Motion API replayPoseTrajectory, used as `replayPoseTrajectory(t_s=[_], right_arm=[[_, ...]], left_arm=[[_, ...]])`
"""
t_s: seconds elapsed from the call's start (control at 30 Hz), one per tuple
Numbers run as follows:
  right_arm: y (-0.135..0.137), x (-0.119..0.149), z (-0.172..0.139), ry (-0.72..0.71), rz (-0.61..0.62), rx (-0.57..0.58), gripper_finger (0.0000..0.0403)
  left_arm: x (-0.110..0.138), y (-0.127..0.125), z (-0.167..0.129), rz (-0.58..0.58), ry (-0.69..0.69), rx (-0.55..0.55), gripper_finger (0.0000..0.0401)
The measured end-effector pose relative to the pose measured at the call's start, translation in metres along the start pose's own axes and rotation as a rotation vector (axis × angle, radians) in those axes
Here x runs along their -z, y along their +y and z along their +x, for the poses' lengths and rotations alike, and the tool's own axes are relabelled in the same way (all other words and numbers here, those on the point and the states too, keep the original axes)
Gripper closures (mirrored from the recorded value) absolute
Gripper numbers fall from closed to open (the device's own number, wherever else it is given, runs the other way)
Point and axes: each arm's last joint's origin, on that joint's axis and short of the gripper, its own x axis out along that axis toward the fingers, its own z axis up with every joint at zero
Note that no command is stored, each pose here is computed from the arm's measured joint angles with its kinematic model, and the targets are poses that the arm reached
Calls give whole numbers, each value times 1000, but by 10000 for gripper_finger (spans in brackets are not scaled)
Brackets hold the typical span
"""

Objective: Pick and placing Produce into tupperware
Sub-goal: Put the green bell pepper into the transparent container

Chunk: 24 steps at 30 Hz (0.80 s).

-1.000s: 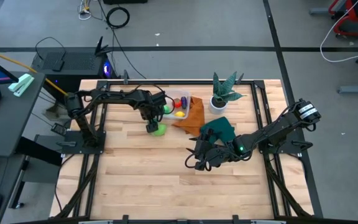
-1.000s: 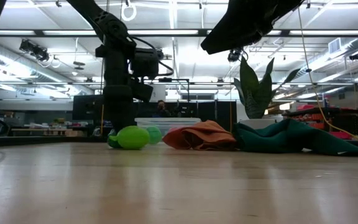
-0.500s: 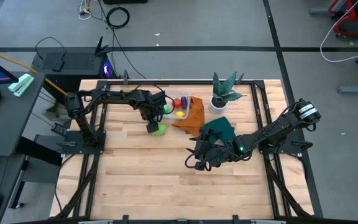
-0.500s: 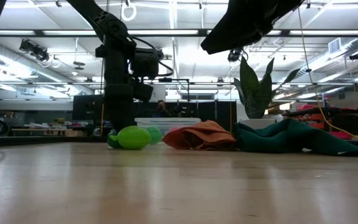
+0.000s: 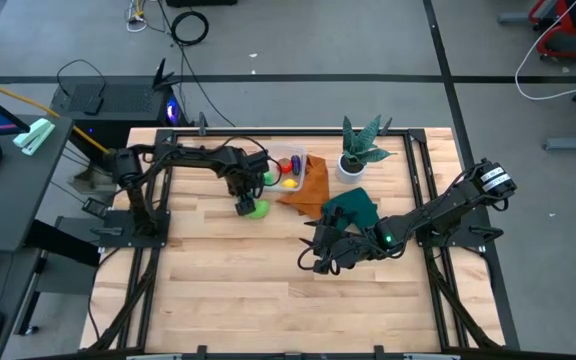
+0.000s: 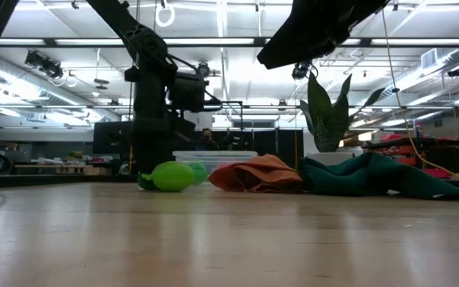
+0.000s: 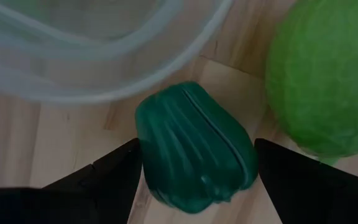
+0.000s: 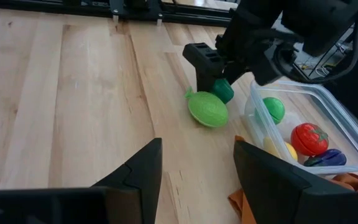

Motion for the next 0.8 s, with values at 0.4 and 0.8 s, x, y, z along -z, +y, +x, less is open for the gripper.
replayPoseTrajectory(t_s=[0.4,0.8], right_arm=[[0,0,0,-3,4,-1,239],[0,0,0,-3,3,-1,239]], left_arm=[[0,1,1,-2,3,-1,131],[1,1,-2,-5,4,0,150]])
